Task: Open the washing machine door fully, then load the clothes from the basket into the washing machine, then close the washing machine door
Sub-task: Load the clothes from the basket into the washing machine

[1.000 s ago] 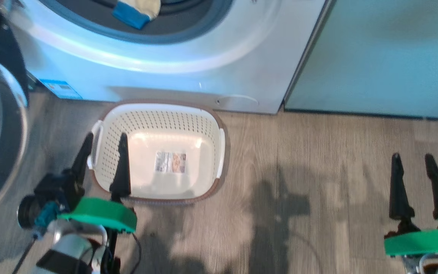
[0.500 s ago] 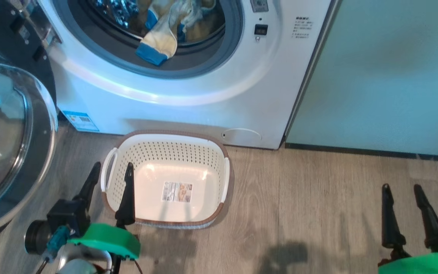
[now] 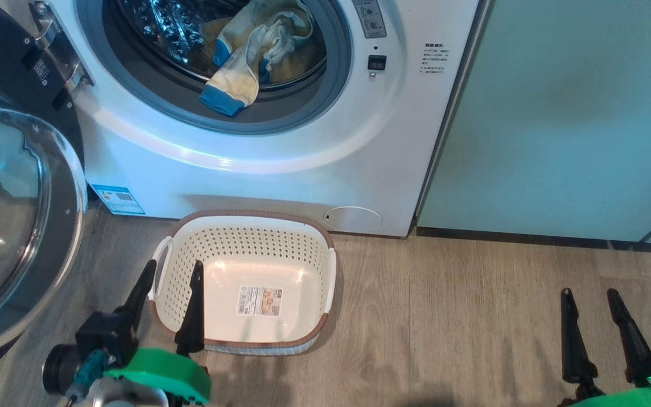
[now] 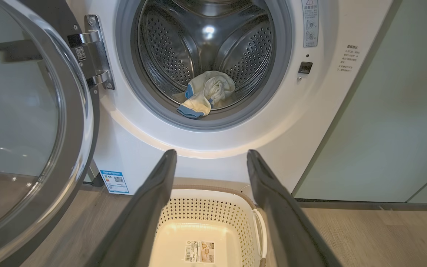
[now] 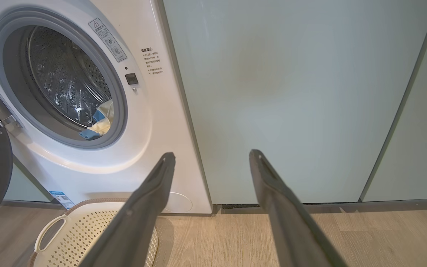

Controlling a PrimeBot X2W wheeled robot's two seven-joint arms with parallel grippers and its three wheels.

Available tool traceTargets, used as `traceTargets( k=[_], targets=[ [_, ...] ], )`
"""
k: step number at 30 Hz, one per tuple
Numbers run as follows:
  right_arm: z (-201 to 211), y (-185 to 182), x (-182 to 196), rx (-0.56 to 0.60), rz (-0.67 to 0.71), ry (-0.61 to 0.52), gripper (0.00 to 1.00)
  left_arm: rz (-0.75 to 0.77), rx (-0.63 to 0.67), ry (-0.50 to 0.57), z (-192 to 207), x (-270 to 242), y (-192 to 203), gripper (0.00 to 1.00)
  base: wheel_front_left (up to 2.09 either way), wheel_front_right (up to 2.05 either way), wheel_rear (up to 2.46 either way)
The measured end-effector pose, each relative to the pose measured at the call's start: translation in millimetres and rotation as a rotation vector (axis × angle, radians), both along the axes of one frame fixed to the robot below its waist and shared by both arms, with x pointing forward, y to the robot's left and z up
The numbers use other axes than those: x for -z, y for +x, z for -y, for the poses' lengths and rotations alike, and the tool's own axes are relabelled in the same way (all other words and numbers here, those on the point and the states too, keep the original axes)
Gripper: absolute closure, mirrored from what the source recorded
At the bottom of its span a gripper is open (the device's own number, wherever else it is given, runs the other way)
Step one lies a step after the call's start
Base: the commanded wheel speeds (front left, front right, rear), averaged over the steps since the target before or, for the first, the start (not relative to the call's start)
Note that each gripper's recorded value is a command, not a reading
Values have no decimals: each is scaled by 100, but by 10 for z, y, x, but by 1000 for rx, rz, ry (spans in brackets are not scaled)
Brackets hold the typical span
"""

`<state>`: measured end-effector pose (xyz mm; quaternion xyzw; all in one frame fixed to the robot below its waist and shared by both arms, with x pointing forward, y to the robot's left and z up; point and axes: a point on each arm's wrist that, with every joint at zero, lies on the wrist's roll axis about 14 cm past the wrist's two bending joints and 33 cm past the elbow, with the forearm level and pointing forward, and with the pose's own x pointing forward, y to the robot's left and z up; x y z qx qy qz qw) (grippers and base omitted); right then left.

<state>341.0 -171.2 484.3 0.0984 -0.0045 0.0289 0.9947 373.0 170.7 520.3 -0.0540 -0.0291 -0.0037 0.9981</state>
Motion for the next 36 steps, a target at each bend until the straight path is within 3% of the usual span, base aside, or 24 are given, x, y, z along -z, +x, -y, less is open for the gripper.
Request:
traceTargets(
  k=[23,36],
  targets=[
    [-29,69,147,-8,-48,3,0,-53,18,-6,51,203,116,0,0,0,0],
    [-19,380,324,-6,-85,10,0,-117,73,1,174,492,658,0,0,0,0]
  ],
)
